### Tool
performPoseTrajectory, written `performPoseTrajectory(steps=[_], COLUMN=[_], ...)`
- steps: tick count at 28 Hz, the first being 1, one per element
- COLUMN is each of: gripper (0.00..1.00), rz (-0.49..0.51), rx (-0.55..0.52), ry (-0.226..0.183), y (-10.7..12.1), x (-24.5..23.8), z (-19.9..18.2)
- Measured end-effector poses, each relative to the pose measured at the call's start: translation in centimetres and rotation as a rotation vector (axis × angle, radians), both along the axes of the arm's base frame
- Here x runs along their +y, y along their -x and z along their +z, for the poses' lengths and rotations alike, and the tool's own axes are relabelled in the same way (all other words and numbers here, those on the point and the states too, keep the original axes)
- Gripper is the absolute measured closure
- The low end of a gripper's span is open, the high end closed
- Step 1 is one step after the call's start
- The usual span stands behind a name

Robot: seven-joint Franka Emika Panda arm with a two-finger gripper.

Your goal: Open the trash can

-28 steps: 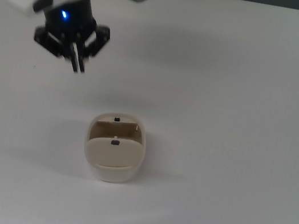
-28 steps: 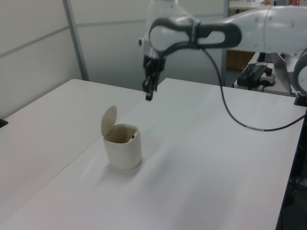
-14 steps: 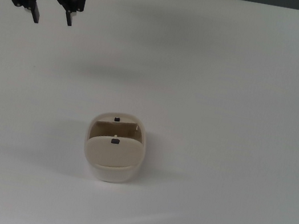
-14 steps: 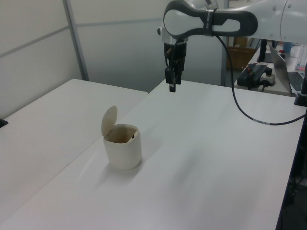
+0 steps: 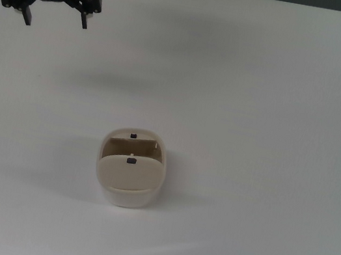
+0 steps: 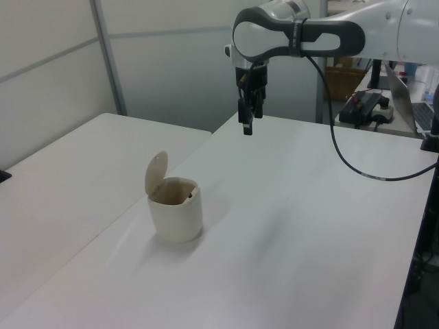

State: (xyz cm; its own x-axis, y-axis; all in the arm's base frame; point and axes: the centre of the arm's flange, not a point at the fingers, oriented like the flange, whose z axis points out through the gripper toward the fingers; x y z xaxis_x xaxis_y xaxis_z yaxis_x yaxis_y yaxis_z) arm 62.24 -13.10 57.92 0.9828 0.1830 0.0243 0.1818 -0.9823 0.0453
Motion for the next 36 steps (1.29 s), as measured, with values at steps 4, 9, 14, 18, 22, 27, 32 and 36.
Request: performPoseTrajectory(steps=[4, 9, 14, 18, 22, 27, 32, 36], gripper=[0.00, 0.00, 0.00, 0.00, 0.00, 0.00, 0.00, 0.00], rz=[0.022, 0.019, 0.019, 0.018, -0.016, -0.044, -0.047, -0.053], rx=[0.002, 0.005, 0.026, 0.026, 0.023, 0.019, 0.018, 0.016], ry=[0.004, 0.004, -0.001, -0.001, -0.010, -0.025, -0.025, -0.026], y=[0.3, 0.5, 0.7, 0.7, 0.8, 1.0, 1.0, 1.2], x=[-1.4, -2.0, -2.0, -2.0, -2.5, -3.2, -3.3, -3.6], z=[0.0, 0.0, -0.2, -0.2, -0.2, -0.2, -0.2, -0.1])
